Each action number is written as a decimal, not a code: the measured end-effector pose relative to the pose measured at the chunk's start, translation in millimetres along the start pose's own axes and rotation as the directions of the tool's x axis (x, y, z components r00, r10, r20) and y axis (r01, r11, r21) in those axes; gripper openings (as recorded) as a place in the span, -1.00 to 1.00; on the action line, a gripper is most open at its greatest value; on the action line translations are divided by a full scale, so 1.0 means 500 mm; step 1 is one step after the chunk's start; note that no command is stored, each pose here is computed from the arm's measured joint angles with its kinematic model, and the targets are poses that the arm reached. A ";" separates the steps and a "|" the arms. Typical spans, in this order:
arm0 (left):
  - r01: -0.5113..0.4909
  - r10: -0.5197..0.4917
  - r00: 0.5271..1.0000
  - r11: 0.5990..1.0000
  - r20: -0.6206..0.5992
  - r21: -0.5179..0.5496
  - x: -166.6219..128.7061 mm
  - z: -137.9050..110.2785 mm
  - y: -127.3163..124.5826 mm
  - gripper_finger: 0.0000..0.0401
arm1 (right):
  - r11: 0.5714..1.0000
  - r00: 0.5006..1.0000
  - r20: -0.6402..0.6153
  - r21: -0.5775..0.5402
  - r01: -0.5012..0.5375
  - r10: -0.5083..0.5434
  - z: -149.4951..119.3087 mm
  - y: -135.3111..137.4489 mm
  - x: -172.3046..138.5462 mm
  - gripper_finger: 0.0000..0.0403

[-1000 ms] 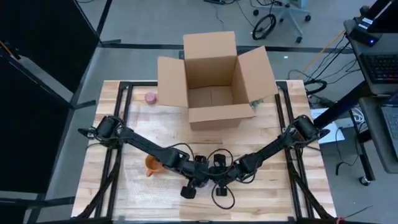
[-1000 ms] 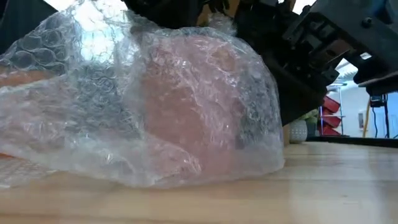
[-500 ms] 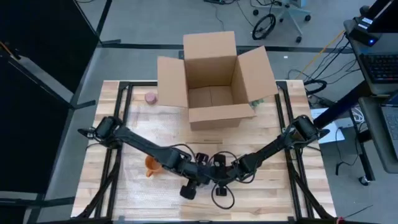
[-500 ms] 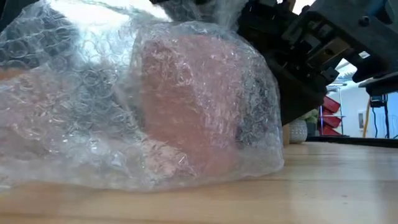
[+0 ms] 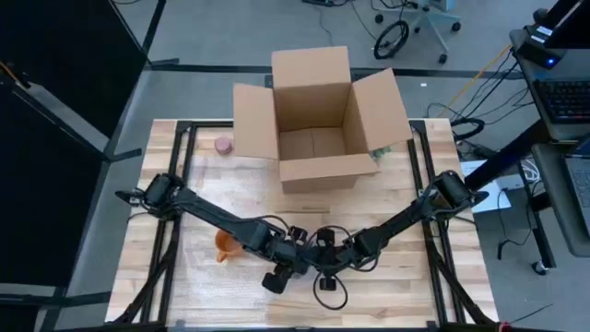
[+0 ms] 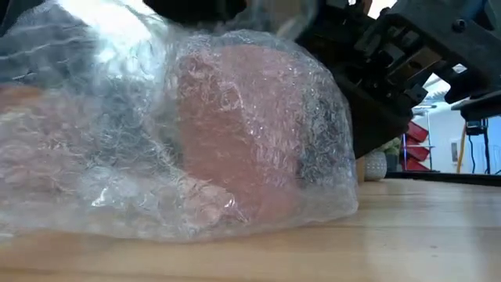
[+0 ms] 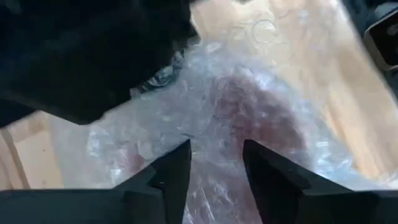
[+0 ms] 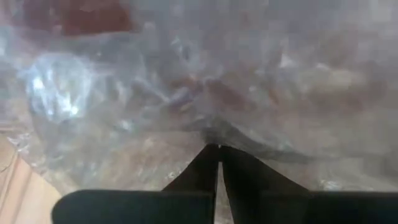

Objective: Wrap mug
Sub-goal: Wrap the pink cup with the bubble wrap

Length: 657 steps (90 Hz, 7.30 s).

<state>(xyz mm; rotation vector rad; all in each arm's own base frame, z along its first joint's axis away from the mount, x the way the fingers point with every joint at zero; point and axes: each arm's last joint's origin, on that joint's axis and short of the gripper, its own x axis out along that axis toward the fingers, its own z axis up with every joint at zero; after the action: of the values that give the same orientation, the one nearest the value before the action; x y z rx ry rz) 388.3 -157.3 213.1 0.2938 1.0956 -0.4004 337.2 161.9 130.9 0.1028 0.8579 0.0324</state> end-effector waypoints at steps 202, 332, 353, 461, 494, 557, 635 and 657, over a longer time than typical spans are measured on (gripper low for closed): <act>0.106 -0.104 0.993 0.994 -0.063 0.031 0.091 0.027 -0.014 -0.26 | 0.987 0.975 0.210 -0.127 0.097 -0.069 0.018 0.058 -0.156 -0.25; 0.120 -0.111 0.985 0.991 -0.133 0.058 0.088 0.016 -0.023 -0.28 | 0.950 0.900 0.434 -0.259 0.173 -0.046 0.017 0.107 -0.079 -0.99; 0.120 -0.113 0.988 0.991 -0.108 0.055 0.067 0.039 -0.022 -0.28 | 0.954 0.907 0.417 -0.246 0.169 -0.053 0.005 0.106 -0.052 -0.98; 0.098 -0.095 0.982 0.995 -0.162 0.010 -0.002 0.066 -0.003 0.30 | 0.956 0.921 0.387 -0.253 0.147 -0.039 0.000 0.105 -0.050 -1.00; 0.069 -0.064 0.980 0.997 -0.188 0.019 -0.018 0.061 -0.001 0.28 | 0.960 0.923 0.382 -0.242 0.139 -0.037 -0.001 0.104 -0.049 -1.00; -0.081 0.080 0.991 0.997 -0.110 -0.009 -0.102 0.067 0.018 0.27 | 0.960 0.935 0.352 -0.239 0.144 -0.053 -0.001 0.099 -0.043 -1.00; -0.114 0.105 0.976 0.993 -0.190 -0.037 -0.055 0.007 0.009 0.27 | 0.964 0.953 0.294 -0.223 0.144 -0.074 0.067 0.067 -0.043 -1.00; -0.117 0.108 0.978 0.993 -0.180 -0.036 -0.067 0.009 0.010 0.27 | 0.967 0.955 0.286 -0.213 0.141 -0.076 0.065 0.065 -0.042 -0.84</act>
<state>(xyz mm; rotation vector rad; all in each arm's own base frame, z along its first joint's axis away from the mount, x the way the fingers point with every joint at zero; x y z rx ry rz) 381.0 -148.9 245.4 0.3537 1.2554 -0.2504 348.7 190.0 171.3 -0.1575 0.5743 0.0137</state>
